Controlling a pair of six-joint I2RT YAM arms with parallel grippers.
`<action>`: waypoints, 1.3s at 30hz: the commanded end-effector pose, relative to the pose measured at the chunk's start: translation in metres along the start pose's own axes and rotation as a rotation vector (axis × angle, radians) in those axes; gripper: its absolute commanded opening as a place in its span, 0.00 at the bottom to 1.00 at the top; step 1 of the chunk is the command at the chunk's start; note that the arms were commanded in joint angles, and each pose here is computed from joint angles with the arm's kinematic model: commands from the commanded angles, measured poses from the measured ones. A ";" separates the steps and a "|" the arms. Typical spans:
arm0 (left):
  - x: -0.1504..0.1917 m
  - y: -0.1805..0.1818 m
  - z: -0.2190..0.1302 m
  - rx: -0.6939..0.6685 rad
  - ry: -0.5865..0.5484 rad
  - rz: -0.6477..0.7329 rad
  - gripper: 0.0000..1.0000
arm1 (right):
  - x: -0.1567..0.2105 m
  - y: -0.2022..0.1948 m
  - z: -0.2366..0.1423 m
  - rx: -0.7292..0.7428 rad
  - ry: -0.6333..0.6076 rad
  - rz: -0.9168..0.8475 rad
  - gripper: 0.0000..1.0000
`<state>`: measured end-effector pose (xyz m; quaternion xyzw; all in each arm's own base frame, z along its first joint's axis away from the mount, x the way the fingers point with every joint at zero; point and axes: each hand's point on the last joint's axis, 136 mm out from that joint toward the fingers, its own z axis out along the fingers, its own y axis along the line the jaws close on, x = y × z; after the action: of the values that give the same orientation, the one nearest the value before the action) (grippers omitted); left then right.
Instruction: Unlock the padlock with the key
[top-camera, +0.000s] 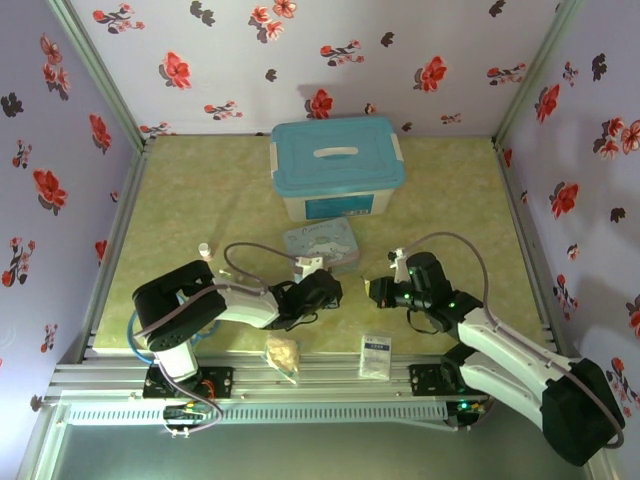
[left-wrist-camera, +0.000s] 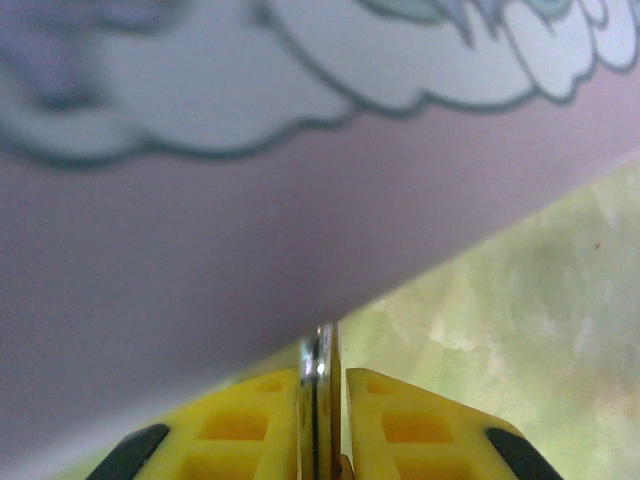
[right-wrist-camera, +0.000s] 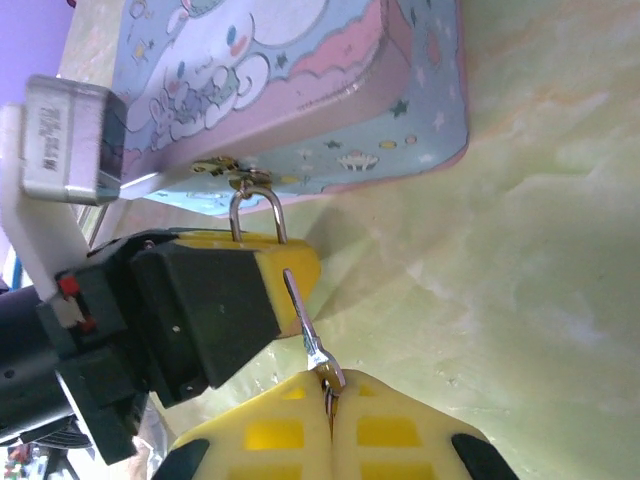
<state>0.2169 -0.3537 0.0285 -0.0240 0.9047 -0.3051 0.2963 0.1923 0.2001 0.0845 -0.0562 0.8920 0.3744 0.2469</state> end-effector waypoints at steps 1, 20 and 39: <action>-0.016 -0.013 -0.012 0.094 -0.064 -0.150 0.05 | 0.009 0.011 0.009 -0.086 0.030 0.067 0.00; -0.037 -0.021 -0.017 0.264 -0.234 -0.449 0.00 | 0.038 0.031 0.033 -0.233 0.201 0.257 0.00; -0.041 -0.021 -0.017 0.305 -0.294 -0.525 0.00 | 0.026 0.031 0.042 -0.320 0.238 0.397 0.00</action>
<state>0.2354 -0.3516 0.0614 -0.2316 0.7859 -0.4684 0.3308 0.1727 0.2478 0.0531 0.0460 0.8535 0.5170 0.0448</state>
